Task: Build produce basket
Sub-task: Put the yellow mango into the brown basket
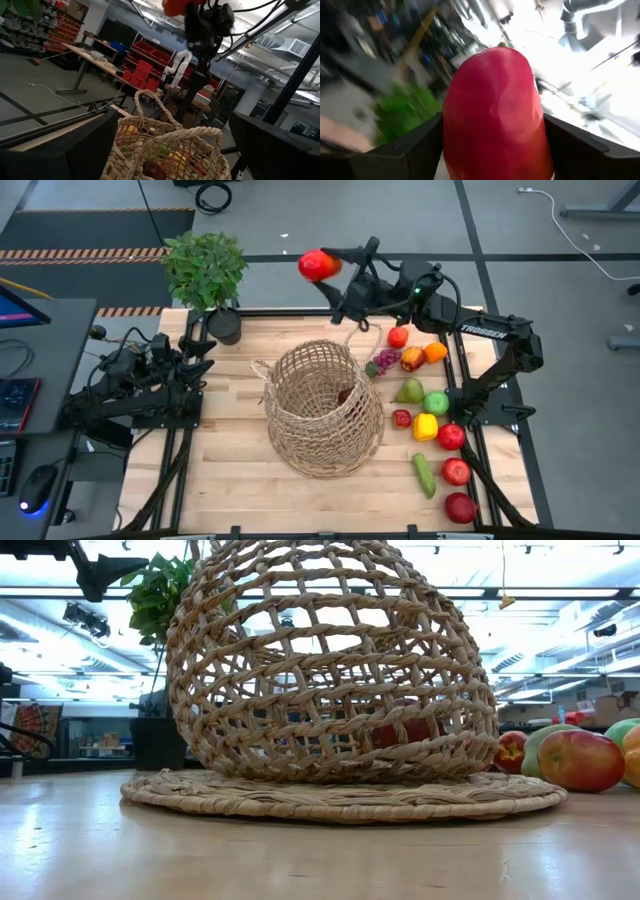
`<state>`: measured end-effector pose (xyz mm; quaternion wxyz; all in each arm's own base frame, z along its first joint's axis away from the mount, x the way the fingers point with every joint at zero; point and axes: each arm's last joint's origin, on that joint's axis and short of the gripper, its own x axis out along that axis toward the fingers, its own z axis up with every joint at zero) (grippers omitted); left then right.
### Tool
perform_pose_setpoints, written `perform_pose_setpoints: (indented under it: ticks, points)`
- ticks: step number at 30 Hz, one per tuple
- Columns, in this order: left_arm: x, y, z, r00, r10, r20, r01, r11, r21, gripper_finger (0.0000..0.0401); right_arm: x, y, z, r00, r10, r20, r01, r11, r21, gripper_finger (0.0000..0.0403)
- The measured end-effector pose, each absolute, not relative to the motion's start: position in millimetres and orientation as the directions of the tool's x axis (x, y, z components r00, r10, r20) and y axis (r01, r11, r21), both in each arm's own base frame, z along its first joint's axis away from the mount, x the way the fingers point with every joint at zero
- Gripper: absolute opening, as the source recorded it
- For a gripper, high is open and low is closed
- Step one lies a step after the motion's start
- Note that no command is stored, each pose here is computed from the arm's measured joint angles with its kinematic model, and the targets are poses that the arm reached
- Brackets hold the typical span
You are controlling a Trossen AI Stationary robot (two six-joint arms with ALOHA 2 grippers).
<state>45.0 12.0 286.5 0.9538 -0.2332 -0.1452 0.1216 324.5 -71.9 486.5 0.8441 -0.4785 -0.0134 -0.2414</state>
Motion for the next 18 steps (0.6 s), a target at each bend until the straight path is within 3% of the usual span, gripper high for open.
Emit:
perform_pose_setpoints:
  ticks: [5, 11, 14, 18]
  points:
    - [45, 12, 286, 0.928, 0.300, 0.220, -0.164, 0.862, -0.480, 0.0390, 323, -79, 485, 0.851, -0.469, 0.236, 0.319, 0.105, -0.942, 0.0320]
    - [45, 12, 287, 0.928, 0.300, 0.221, -0.164, 0.862, -0.480, 0.0390, 322, -84, 484, 0.875, -0.423, 0.237, 0.196, -0.139, -0.971, 0.0320]
    - [45, 12, 287, 0.928, 0.299, 0.221, -0.164, 0.862, -0.480, 0.0390, 322, -86, 485, 0.882, -0.407, 0.239, 0.193, -0.150, -0.970, 0.0320]
    - [45, 12, 287, 0.928, 0.300, 0.220, -0.164, 0.862, -0.480, 0.0390, 321, -90, 484, 0.876, -0.420, 0.238, 0.239, -0.052, -0.970, 0.0320]
